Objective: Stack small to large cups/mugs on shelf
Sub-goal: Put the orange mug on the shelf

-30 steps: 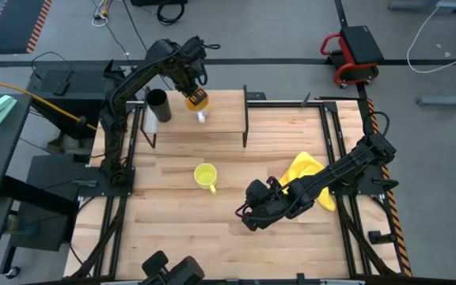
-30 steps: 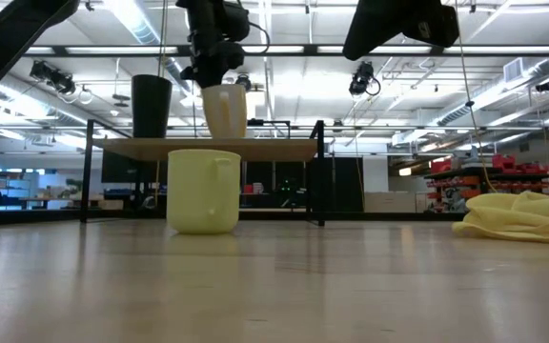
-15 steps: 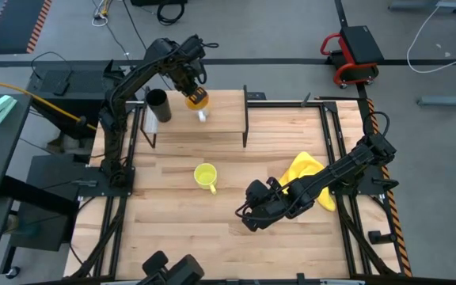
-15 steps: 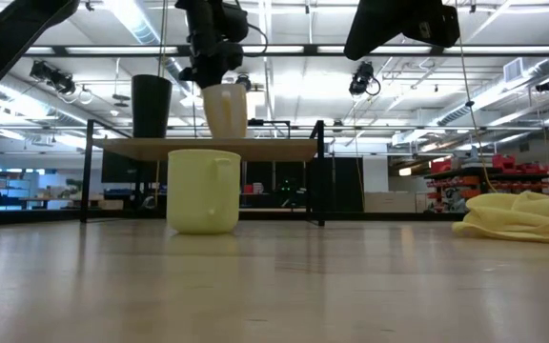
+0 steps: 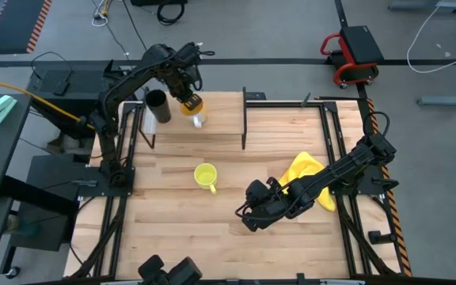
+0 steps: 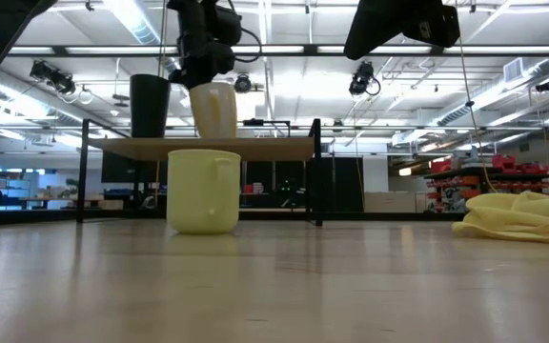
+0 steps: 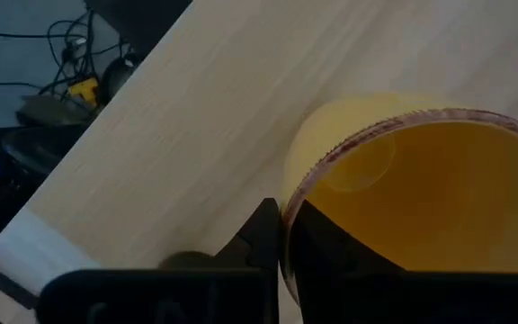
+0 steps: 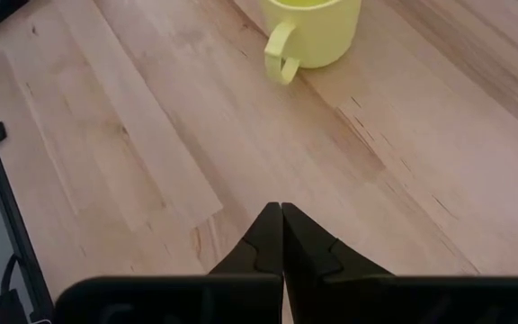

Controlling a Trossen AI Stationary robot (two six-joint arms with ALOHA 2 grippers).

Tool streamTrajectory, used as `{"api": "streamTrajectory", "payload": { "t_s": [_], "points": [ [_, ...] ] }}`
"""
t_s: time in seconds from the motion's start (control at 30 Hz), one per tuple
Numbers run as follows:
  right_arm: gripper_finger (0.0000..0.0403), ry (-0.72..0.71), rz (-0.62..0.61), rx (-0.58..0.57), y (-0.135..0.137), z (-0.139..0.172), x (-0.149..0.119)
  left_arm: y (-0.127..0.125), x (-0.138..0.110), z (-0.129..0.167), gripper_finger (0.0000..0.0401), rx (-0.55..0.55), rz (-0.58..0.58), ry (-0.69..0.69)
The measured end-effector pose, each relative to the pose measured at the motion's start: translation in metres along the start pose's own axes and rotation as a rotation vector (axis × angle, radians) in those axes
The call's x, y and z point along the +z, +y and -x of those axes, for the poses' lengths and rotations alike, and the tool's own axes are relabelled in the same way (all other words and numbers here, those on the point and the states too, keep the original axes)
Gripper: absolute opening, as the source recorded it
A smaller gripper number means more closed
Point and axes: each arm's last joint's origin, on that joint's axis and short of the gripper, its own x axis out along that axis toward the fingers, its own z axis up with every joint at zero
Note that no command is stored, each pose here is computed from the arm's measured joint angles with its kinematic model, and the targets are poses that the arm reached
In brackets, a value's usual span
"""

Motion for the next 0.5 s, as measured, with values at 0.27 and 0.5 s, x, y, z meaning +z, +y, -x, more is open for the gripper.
{"api": "streamTrajectory", "payload": {
  "t_s": [0.27,0.5],
  "points": [
    [0.0004,0.000,0.010,-0.001,0.000,0.000,0.000,0.002,-0.004,0.031,0.0071,0.062,0.003,-0.091],
    [0.0004,0.000,-0.011,0.000,0.000,0.000,0.000,-0.007,-0.003,0.029,0.0063,0.069,-0.051,-0.088]
  ]
}}
